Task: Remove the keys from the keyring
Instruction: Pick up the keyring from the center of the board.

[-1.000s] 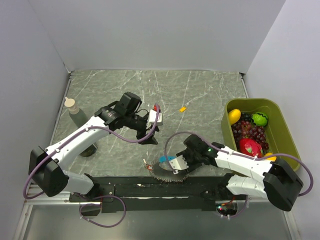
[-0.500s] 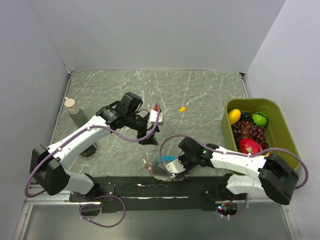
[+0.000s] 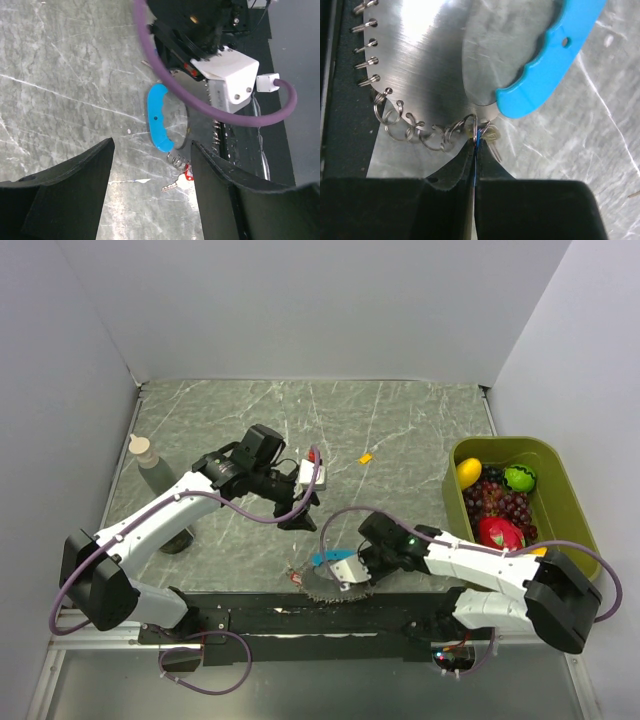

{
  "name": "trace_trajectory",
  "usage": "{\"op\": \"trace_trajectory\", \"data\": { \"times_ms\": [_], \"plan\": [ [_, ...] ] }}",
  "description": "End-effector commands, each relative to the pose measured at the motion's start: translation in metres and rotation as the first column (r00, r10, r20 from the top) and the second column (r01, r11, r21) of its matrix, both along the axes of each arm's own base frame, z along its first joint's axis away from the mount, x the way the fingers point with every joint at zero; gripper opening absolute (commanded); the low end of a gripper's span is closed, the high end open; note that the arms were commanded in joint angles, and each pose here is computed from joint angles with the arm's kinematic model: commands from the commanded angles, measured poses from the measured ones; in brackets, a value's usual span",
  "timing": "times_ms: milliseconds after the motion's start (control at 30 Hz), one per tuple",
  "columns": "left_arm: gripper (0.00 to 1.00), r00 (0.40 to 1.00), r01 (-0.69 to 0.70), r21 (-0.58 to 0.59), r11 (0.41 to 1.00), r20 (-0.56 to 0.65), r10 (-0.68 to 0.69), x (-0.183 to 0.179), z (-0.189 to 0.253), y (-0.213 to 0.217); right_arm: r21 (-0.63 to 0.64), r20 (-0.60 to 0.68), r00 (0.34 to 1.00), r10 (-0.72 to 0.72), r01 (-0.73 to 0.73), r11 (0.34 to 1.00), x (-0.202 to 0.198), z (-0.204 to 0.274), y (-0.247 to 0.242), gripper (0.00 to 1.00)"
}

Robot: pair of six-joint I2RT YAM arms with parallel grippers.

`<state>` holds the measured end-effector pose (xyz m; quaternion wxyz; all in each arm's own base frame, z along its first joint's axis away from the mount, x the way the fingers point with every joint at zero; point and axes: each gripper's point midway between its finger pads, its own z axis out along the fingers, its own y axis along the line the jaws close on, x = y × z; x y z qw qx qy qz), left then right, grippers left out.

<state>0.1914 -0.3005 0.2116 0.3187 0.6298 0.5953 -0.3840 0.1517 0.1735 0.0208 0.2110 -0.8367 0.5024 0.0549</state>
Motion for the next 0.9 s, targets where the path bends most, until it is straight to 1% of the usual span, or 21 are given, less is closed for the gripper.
{"op": "trace_trajectory", "data": {
  "times_ms": [0, 67, 100, 133, 200, 233, 300, 333, 433, 500, 567, 700, 767, 867],
  "plan": [
    [0.68, 0.998, 0.056, -0.079, 0.995, 0.039, -0.053, -0.007, 0.031, -0.004, 0.146, -0.061, 0.995, -0.08, 0.088, 0.985, 0.013, 0.05, 0.021, 0.0],
    [0.68, 0.997, 0.068, -0.093, 0.993, 0.051, -0.064, -0.007, 0.037, -0.005, 0.205, -0.087, 0.991, -0.1, 0.116, 0.972, 0.019, 0.074, 0.027, 0.0],
    [0.68, 0.996, 0.076, -0.096, 0.992, 0.054, -0.071, -0.009, 0.039, -0.005, 0.264, -0.128, 0.987, -0.1, 0.131, 0.955, 0.019, 0.087, 0.031, 0.0],
    [0.68, 0.995, 0.088, -0.102, 0.991, 0.052, -0.083, -0.01, 0.04, -0.006, 0.307, -0.129, 0.987, -0.099, 0.135, 0.942, 0.024, 0.105, 0.036, 0.0],
    [0.68, 0.993, 0.11, -0.111, 0.988, 0.058, -0.104, -0.012, 0.045, -0.007, 0.356, -0.186, 0.979, -0.087, 0.149, 0.922, 0.019, 0.122, 0.04, 0.0],
    [0.68, 0.992, 0.126, -0.114, 0.985, 0.04, -0.122, -0.014, 0.044, -0.008, 0.389, -0.182, 0.979, -0.089, 0.155, 0.908, 0.025, 0.138, 0.043, 0.0],
    [0.68, 0.989, 0.147, -0.129, 0.981, 0.041, -0.143, -0.015, 0.052, -0.011, 0.408, -0.209, 0.974, -0.089, 0.17, 0.897, 0.023, 0.149, 0.045, 0.0],
    [0.68, 0.988, 0.155, -0.131, 0.979, 0.032, -0.152, -0.016, 0.052, -0.012, 0.439, -0.211, 0.975, -0.074, 0.162, 0.884, 0.023, 0.162, 0.05, 0.0],
    [0.68, 0.984, 0.18, -0.172, 0.968, 0.029, -0.177, -0.017, 0.067, -0.018, 0.479, -0.241, 0.968, -0.067, 0.179, 0.859, 0.022, 0.181, 0.058, 0.0],
    [0.67, 0.981, 0.19, -0.196, 0.962, 0.011, -0.192, -0.021, 0.073, -0.021, 0.479, -0.282, 0.956, -0.078, 0.211, 0.852, 0.021, 0.185, 0.061, 0.0],
    [0.65, 0.979, 0.2, -0.205, 0.958, 0.017, -0.201, -0.022, 0.077, -0.027, 0.495, -0.306, 0.95, -0.062, 0.215, 0.842, 0.02, 0.196, 0.066, 0.0],
    [0.53, 0.978, 0.207, -0.19, 0.96, 0.006, -0.209, -0.029, 0.073, -0.033, 0.53, -0.353, 0.933, -0.075, 0.266, 0.805, 0.02, 0.212, 0.072, 0.0],
    [0.5, 0.976, 0.214, -0.187, 0.959, -0.002, -0.218, -0.033, 0.07, -0.035, 0.551, -0.368, 0.927, -0.069, 0.278, 0.787, 0.021, 0.219, 0.076, 0.0],
    [0.36, 0.974, 0.222, -0.197, 0.955, -0.005, -0.228, -0.038, 0.07, -0.034, 0.564, -0.403, 0.911, -0.084, 0.32, 0.761, 0.024, 0.228, 0.078, 0.0]
  ]
}}
